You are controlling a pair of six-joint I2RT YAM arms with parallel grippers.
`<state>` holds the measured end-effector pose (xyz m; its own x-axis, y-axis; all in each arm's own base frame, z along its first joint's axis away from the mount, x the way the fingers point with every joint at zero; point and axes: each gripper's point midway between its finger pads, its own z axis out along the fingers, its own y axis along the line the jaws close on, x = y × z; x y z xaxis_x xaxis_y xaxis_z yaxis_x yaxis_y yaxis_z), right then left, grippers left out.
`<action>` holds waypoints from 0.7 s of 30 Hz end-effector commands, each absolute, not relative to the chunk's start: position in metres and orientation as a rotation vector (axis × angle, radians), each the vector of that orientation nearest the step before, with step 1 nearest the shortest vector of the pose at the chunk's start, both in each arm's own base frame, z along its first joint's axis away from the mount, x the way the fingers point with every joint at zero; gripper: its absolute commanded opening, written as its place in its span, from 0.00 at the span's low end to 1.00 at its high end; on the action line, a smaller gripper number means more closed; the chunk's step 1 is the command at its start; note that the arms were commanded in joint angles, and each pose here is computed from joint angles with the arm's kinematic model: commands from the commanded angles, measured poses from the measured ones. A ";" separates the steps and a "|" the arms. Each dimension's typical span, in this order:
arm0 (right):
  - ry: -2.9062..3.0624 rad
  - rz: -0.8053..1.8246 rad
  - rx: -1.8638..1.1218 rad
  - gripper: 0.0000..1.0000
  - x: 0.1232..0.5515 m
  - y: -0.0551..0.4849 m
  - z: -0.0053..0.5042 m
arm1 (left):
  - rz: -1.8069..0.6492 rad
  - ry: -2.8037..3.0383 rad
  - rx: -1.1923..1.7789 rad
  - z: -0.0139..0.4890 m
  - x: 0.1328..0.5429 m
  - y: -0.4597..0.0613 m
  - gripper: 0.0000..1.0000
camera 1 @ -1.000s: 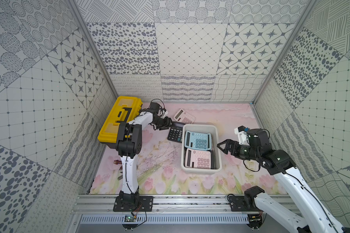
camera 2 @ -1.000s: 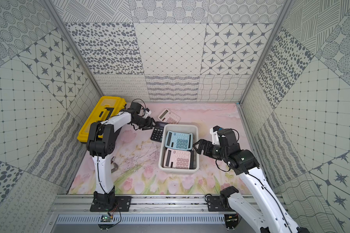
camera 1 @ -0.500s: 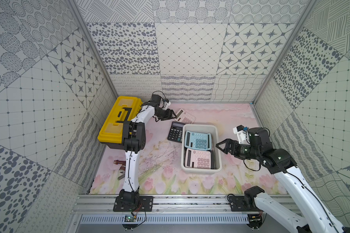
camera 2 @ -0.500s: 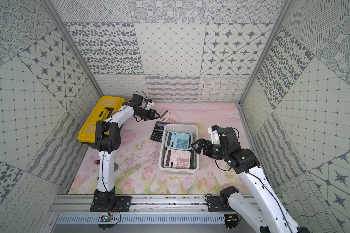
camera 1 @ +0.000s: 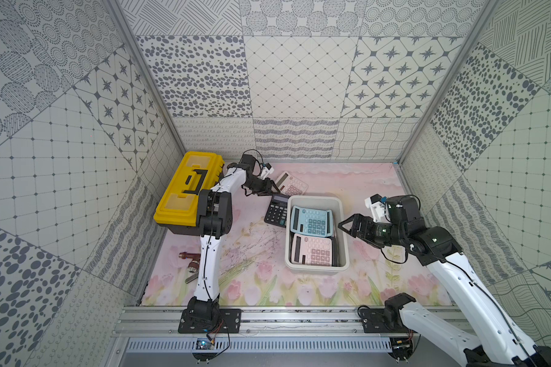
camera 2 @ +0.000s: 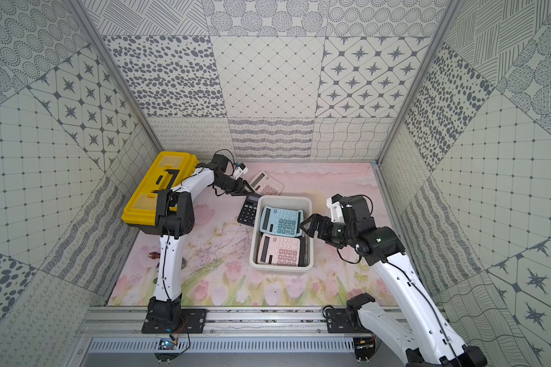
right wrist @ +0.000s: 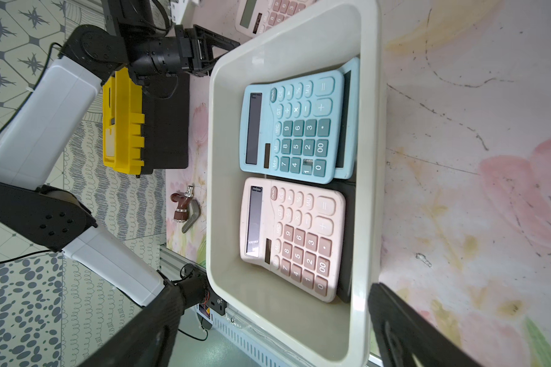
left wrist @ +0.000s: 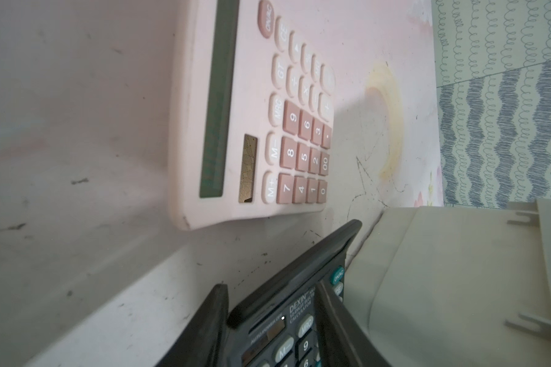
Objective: Put the calculator in the storage box
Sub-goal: Pick up the calculator from the center of the board.
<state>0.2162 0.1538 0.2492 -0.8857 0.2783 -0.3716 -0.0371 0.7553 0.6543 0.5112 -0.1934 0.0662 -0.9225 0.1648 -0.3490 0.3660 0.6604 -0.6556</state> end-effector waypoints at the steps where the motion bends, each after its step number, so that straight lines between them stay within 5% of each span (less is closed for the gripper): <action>1: 2.445 0.964 0.162 0.97 0.226 0.157 0.268 | -1.159 2.642 0.500 0.071 0.492 -0.197 0.46; 21: 2.462 0.962 0.152 0.97 0.235 0.161 0.263 | -0.834 2.778 0.558 0.047 0.499 -0.192 0.52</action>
<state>0.2259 0.1581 0.2502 -0.8942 0.2743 -0.3537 -0.0273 0.7553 0.6549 0.5085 -0.1955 0.0581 -0.9170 0.2372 -0.3207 0.3881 0.7166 -0.5796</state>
